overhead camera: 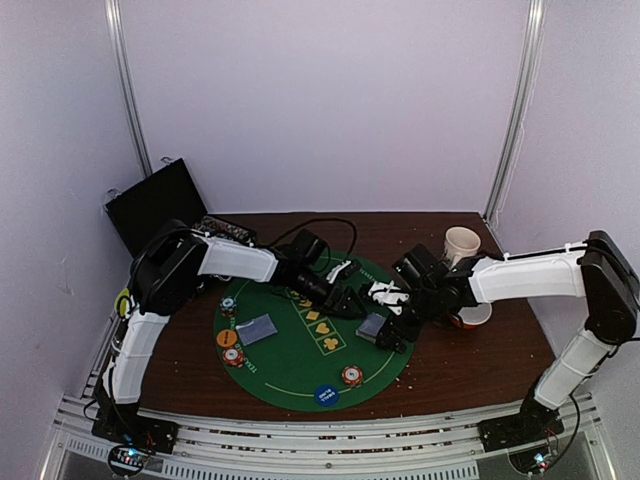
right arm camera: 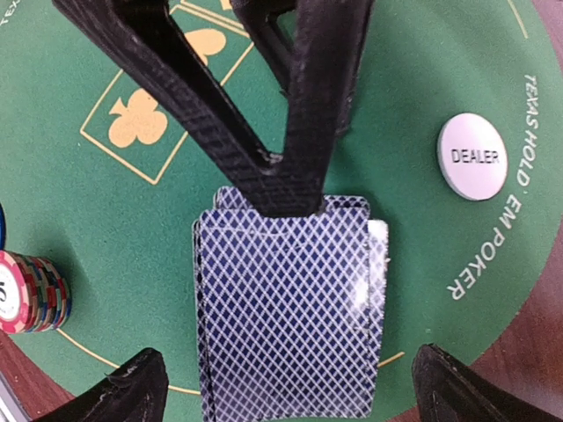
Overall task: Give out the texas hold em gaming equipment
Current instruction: Pick up the poker card from the poker table mat.
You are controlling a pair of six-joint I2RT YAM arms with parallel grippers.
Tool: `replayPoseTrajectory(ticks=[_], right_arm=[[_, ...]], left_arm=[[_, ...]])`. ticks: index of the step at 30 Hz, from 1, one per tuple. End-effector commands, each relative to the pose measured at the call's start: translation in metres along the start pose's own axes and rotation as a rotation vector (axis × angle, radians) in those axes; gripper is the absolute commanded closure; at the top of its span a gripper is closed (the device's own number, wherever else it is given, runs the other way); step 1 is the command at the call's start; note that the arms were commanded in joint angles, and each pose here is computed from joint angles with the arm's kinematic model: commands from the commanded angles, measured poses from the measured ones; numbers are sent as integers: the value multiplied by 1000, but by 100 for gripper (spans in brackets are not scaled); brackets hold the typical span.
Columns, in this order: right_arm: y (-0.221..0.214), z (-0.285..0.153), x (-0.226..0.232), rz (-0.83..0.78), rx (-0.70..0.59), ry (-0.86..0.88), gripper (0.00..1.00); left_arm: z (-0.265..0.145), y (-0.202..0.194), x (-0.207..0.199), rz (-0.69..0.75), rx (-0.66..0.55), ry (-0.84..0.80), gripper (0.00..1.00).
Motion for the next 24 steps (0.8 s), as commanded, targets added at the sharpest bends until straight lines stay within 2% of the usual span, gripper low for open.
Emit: replayPoseTrajectory(ticks=[1, 7, 9, 13, 21, 24], right_arm=[[-8, 14, 3, -7, 57, 22, 0], [-12, 24, -7, -11, 84, -37, 2], [-15, 27, -8, -17, 98, -44, 8], [-20, 27, -8, -44, 94, -56, 28], [-13, 35, -5, -91, 40, -45, 27], [-13, 40, -4, -102, 58, -32, 25]], left_arm=[[12, -13, 14, -29, 28, 27, 29], [13, -14, 16, -32, 30, 27, 29], [14, -14, 16, -34, 31, 26, 30], [15, -14, 14, -31, 32, 24, 31], [25, -20, 15, -48, 45, 4, 31], [25, -21, 14, -49, 47, 0, 35]])
Point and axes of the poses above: each gripper's point midway between its finger pads, its own z axis out along the fingers, its own x axis along the line the jaws close on, y = z × x, the point moved 2 cm from there along -z, back along the fingers, and after that the axes turned 8 degrees about z, right-handed, at the moved point
